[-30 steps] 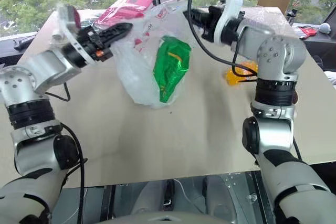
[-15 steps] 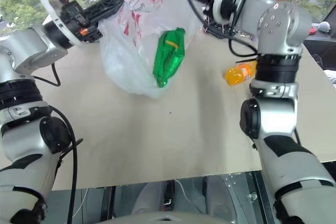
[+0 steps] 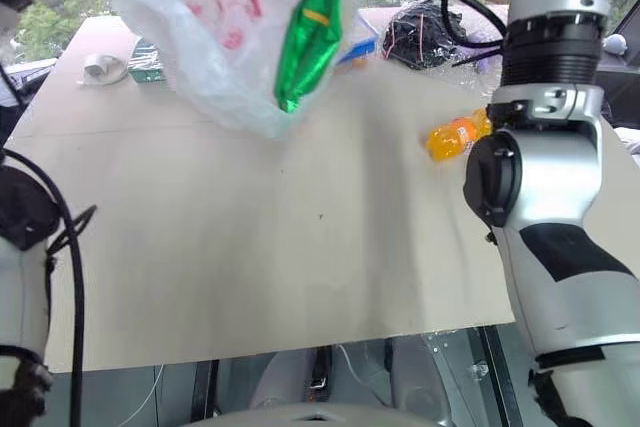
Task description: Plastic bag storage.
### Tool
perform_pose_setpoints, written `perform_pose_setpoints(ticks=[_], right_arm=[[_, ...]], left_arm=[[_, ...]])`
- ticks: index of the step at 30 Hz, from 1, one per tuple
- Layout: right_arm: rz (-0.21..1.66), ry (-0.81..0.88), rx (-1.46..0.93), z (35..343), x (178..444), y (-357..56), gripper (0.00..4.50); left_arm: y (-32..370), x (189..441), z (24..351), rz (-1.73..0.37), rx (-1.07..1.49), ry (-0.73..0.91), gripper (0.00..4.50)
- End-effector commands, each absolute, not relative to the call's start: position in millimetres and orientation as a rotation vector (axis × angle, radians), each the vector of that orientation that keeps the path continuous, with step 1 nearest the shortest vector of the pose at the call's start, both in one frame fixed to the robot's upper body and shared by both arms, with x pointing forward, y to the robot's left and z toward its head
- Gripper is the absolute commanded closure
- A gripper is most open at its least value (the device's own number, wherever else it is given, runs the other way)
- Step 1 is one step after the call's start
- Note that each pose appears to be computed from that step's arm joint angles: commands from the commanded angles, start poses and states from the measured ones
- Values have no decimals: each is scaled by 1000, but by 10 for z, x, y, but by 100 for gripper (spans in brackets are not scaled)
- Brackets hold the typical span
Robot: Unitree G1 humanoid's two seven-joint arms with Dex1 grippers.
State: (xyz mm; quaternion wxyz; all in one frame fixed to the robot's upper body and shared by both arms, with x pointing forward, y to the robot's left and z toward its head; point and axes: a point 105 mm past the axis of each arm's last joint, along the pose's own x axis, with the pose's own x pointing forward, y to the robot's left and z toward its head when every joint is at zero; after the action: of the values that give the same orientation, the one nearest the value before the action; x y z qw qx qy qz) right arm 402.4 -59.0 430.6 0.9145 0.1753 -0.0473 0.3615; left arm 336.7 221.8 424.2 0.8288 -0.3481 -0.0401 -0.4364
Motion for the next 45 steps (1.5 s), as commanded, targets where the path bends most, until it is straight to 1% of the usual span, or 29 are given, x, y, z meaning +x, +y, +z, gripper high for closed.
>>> perform_pose_setpoints(ticks=[1, 4, 6, 7, 9, 10, 11, 13, 15, 18, 19, 21, 22, 24, 26, 27, 28, 31, 33, 35, 37, 40, 42, 45], right_arm=[[776, -154, 429, 4527, 3917, -653, 446], [781, -154, 377, 4427, 3859, -657, 446], [764, -126, 369, 4196, 3920, -696, 446], [742, -93, 359, 4025, 3974, -728, 446], [646, -19, 330, 3448, 4165, -864, 446], [590, 18, 300, 3178, 4240, -944, 446], [557, 37, 279, 3020, 4274, -994, 446], [474, 75, 214, 2623, 4342, -1148, 446], [432, 97, 127, 2371, 4347, -1230, 446], [429, 129, 10, 2103, 4294, -1273, 446], [424, 133, -19, 2029, 4276, -1300, 422], [412, 128, -60, 1963, 4224, -1346, 359], [406, 111, -91, 1977, 4185, -1367, 326], [399, 59, -132, 2075, 4081, -1391, 212], [415, -15, -195, 2223, 3902, -1392, 129], [439, -49, -215, 2291, 3792, -1373, 100], [456, -78, -218, 2359, 3665, -1368, 46], [502, -151, -259, 2539, 3252, -1368, 46], [486, -172, -285, 2627, 3007, -1438, 46], [428, -155, -319, 2654, 2800, -1583, 46], [341, -85, -359, 2586, 2590, -1805, 46], [228, 29, -353, 2440, 2378, -2126, 46], [167, 106, -324, 2316, 2254, -2322, 46], [108, 160, -279, 2182, 2153, -2463, 46]], left_arm=[[2126, 3322, 4112, -953, -632, -29, 450], [2076, 3300, 4040, -962, -580, -12, 450], [1942, 3262, 3907, -980, -479, 31, 450], [1861, 3240, 3855, -1009, -466, 52, 450], [1545, 3259, 3563, -1055, -413, 125, 450], [1408, 3285, 3445, -1077, -441, 146, 450], [1328, 3299, 3377, -1087, -465, 153, 450], [1088, 3382, 3139, -1069, -530, 181, 450], [943, 3391, 2990, -1043, -528, 198, 450], [825, 3430, 2833, -988, -513, 218, 450], [789, 3438, 2782, -975, -503, 225, 450], [735, 3429, 2698, -965, -482, 233, 450], [722, 3425, 2667, -963, -480, 236, 450], [722, 3420, 2612, -955, -466, 236, 450], [735, 3428, 2569, -941, -441, 227, 450], [740, 3434, 2552, -936, -430, 222, 450], [740, 3443, 2544, -932, -421, 210, 450], [741, 3489, 2543, -919, -419, 173, 450], [728, 3513, 2546, -920, -409, 149, 450], [708, 3542, 2557, -921, -396, 124, 450], [681, 3555, 2590, -938, -377, 90, 450], [654, 3555, 2664, -982, -382, 40, 450], [651, 3558, 2709, -1003, -353, -6, 450], [657, 3572, 2743, -1030, -341, -22, 450]])
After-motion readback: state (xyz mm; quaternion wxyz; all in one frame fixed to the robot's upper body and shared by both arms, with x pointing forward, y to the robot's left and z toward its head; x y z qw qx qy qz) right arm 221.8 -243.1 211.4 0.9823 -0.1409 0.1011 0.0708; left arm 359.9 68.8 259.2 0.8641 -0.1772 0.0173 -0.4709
